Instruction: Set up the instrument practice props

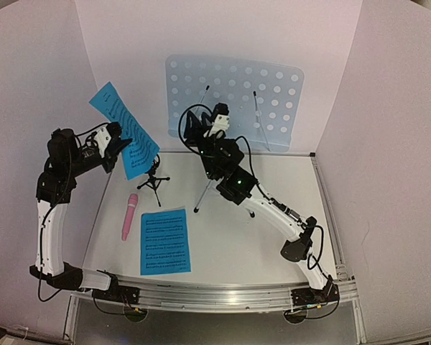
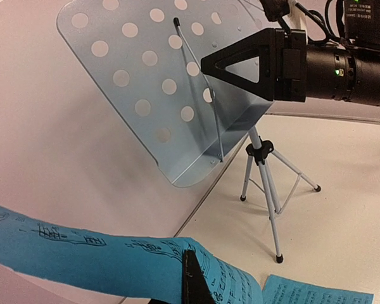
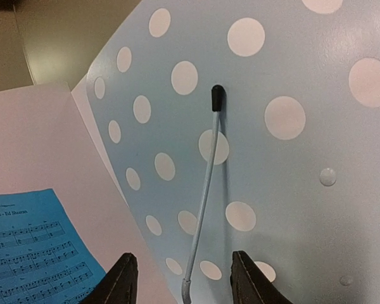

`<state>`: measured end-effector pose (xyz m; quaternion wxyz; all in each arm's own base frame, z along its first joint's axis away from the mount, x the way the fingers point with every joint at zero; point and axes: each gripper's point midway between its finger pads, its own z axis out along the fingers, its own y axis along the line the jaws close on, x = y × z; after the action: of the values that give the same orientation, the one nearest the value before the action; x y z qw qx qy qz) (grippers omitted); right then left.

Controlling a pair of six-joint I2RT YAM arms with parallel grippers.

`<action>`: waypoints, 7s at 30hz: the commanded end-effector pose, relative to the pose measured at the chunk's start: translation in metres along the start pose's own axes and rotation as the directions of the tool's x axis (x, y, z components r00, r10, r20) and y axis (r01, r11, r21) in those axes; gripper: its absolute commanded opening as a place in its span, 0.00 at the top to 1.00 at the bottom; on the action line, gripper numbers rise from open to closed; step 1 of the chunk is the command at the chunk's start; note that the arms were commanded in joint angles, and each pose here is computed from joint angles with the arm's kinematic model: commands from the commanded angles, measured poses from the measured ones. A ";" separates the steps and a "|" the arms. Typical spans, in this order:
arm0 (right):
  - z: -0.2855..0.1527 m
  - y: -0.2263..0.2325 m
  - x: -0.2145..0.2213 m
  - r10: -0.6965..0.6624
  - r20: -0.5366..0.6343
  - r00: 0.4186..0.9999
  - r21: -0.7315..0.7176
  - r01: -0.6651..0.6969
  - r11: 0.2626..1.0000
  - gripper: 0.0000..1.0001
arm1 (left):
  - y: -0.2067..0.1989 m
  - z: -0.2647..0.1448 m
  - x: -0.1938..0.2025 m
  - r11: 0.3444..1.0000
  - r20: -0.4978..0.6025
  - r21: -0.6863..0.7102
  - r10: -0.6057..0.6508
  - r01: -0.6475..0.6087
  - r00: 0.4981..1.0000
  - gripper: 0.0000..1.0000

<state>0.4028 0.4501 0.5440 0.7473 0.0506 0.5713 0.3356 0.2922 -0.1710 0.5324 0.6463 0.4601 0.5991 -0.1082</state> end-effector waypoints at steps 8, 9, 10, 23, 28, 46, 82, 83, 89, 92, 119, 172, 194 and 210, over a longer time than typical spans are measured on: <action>0.007 -0.009 0.000 0.078 0.055 0.995 0.021 -0.079 0.997 0.56 | 0.000 -0.018 0.021 0.995 -0.129 -0.055 0.074 -0.082 0.989 1.00; 0.008 -0.010 0.001 0.084 0.054 0.995 0.018 -0.085 0.996 0.56 | 0.000 -0.018 0.023 0.995 -0.133 -0.057 0.074 -0.082 0.988 1.00; 0.009 -0.011 0.003 0.091 0.052 0.995 0.016 -0.092 0.996 0.57 | 0.000 -0.019 0.023 0.995 -0.133 -0.059 0.074 -0.083 0.988 1.00; 0.012 -0.014 0.009 0.119 0.045 0.992 0.011 -0.120 0.993 0.97 | 0.010 -0.023 0.017 0.985 -0.123 -0.121 0.104 -0.119 0.987 1.00; 0.012 -0.012 0.008 0.111 0.047 0.993 -0.001 -0.111 0.994 1.00 | 0.017 -0.029 0.011 0.968 -0.127 -0.165 0.170 -0.190 0.977 1.00; -0.001 0.021 -0.013 0.035 0.190 0.981 -0.156 -0.005 0.988 1.00 | 0.017 -0.049 -0.044 0.988 0.031 -0.155 0.021 -0.016 0.999 1.00; -0.007 0.018 -0.033 0.060 0.190 0.980 -0.088 -0.044 0.995 1.00 | 0.046 0.021 -0.041 0.430 0.124 0.072 -0.899 0.900 0.419 1.00; -0.010 0.026 -0.035 0.051 0.216 0.975 -0.119 -0.025 0.993 1.00 | 0.049 0.021 -0.038 0.407 0.133 0.053 -0.908 0.912 0.398 1.00; -0.022 0.045 -0.040 -0.022 0.302 0.953 -0.183 0.080 0.980 1.00 | 0.058 0.022 -0.028 0.310 0.132 0.039 -0.944 0.950 0.302 1.00; -0.025 0.047 -0.043 -0.012 0.327 0.945 -0.199 0.081 0.977 1.00 | 0.064 0.021 -0.025 0.304 0.151 0.010 -0.942 0.953 0.299 1.00; -0.020 0.037 -0.036 -0.047 0.303 0.952 -0.168 0.102 0.980 1.00 | 0.115 -0.026 0.134 -0.198 0.231 -0.390 -0.966 0.899 -0.113 1.00; -0.027 0.064 -0.025 -0.158 0.267 0.951 -0.291 0.236 0.927 1.00 | 0.160 -0.028 0.125 0.258 0.092 -0.217 -0.955 0.941 0.283 1.00; -0.029 0.076 -0.021 -0.170 0.255 0.952 -0.352 0.255 0.901 1.00 | 0.111 -0.050 -0.023 0.778 0.201 -0.053 -0.606 0.626 0.770 1.00; -0.026 0.071 -0.023 -0.171 0.255 0.952 -0.321 0.250 0.913 1.00 | 0.075 -0.074 -0.071 0.833 0.237 0.082 -0.549 0.547 0.801 1.00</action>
<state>0.3775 0.5055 0.5314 0.8193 -0.1176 0.4658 0.3128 0.3028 -0.0971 0.6225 0.6351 0.2110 0.6487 -0.3624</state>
